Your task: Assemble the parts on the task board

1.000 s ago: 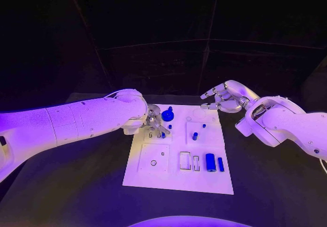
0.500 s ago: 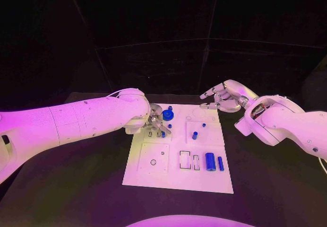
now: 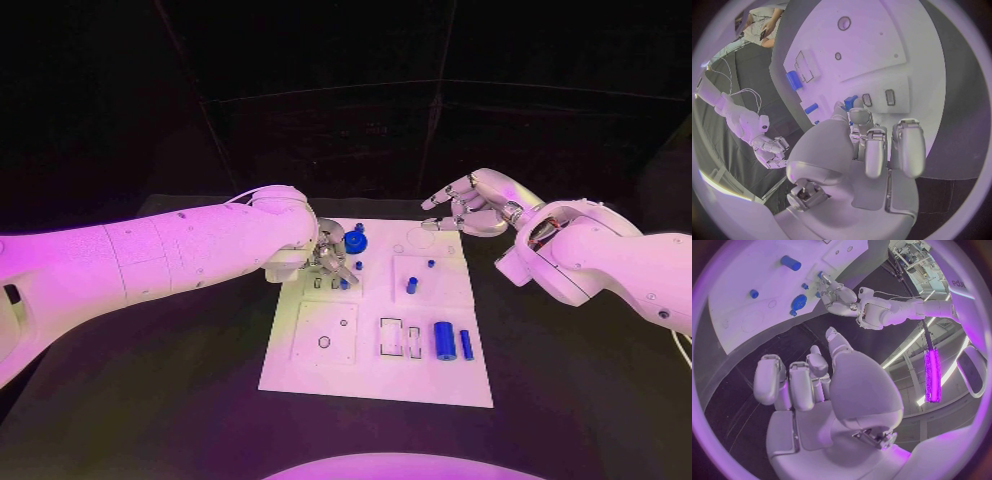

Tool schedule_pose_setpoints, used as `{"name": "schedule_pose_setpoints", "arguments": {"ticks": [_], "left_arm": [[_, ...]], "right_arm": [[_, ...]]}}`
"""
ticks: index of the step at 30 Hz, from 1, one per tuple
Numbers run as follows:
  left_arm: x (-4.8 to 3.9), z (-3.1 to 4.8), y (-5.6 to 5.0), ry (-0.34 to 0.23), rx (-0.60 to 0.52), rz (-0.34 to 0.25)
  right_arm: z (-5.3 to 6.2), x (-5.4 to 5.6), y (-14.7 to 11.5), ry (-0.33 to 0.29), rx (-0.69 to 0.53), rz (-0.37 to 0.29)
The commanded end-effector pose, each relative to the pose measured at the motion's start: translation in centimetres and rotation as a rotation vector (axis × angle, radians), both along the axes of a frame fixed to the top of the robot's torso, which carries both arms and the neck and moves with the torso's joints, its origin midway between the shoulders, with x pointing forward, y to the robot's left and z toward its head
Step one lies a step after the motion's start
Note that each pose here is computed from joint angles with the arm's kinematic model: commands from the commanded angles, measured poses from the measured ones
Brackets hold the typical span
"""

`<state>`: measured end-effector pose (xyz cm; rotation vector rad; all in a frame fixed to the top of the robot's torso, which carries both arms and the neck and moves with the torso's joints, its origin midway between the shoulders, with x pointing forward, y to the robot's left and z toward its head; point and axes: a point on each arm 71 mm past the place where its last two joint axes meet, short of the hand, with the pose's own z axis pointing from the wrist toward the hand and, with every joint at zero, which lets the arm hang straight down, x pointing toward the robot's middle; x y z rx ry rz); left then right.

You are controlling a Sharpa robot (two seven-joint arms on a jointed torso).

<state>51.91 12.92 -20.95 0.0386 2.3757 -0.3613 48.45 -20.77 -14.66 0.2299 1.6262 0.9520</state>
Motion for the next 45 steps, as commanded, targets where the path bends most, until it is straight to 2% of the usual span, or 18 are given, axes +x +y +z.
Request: {"name": "schedule_pose_setpoints", "arguments": {"ticks": [1, 13, 25, 31, 36, 45], "left_arm": [[0.02, 0.05, 0.0, 0.007, 0.018, -0.008], [-0.02, 0.05, 0.1, 0.02, -0.005, 0.005], [-0.36, 0.3, 1.0, 0.033, -0.142, 0.094], [-0.63, 0.57, 1.8, 0.008, -0.209, 0.133], [-1.03, 0.77, 2.7, -0.035, -0.253, 0.161], [-1.56, 0.79, 3.7, -0.108, -0.239, 0.166]], "right_arm": [[0.0, 0.0, 0.1, 0.005, -0.009, 0.009], [0.0, 0.1, 0.1, 0.011, -0.012, 0.01], [-0.1, 0.2, -0.1, 0.016, -0.017, 0.009], [-0.2, 0.3, -0.2, 0.025, -0.021, 0.013], [-0.3, 0.4, -0.3, 0.038, -0.024, 0.019], [-0.5, 0.4, -0.5, 0.055, -0.029, 0.023]]}}
